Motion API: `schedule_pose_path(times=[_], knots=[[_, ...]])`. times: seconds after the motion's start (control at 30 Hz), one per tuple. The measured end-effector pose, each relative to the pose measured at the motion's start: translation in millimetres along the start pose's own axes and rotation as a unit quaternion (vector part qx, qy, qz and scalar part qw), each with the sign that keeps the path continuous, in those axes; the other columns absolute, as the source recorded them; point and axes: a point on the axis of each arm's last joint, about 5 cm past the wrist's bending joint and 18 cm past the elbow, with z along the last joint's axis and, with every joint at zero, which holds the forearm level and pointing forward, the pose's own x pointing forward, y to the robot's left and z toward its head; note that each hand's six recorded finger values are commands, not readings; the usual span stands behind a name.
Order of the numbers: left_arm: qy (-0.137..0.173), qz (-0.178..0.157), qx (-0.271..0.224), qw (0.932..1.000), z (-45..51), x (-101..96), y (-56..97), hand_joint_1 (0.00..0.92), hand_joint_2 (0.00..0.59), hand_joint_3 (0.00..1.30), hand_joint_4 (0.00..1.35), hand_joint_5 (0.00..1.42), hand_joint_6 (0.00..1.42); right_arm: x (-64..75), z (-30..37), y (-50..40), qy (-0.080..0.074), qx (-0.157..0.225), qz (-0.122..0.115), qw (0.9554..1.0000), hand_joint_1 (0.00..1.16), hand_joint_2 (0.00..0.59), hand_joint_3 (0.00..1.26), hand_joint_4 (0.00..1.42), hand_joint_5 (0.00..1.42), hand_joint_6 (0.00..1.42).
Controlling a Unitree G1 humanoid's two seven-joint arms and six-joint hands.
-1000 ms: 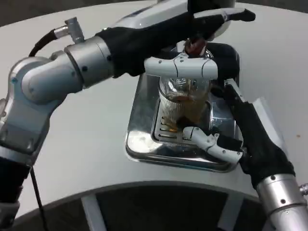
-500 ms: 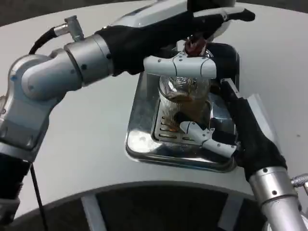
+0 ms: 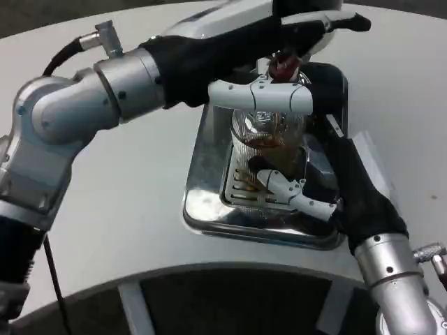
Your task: Grasp the cup under the faucet to collect the drink, then remove the cup.
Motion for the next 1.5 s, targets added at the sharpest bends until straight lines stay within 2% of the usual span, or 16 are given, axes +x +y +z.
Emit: schedule_pose_path(times=[0.4,0.93,1.5], knots=[[-0.004,-0.005,0.010,0.9999,-0.2,1.9,-0.2,0.000,0.096,0.12,0.00,0.03,0.09,3.0,-1.2,4.0,0.002,0.007,0.002,1.0000,0.69,0.244,0.06,0.09,0.15,0.16],[-0.003,-0.009,0.012,0.9999,-0.1,2.6,-0.9,0.000,0.099,0.12,0.00,0.03,0.09,5.0,1.5,8.2,-0.002,0.020,0.000,0.9998,0.69,0.246,0.06,0.09,0.15,0.16],[-0.001,-0.010,0.015,0.9998,0.5,1.3,0.2,0.000,0.101,0.12,0.00,0.04,0.10,7.8,0.9,17.7,0.006,0.029,-0.002,0.9996,0.69,0.248,0.07,0.09,0.15,0.16]])
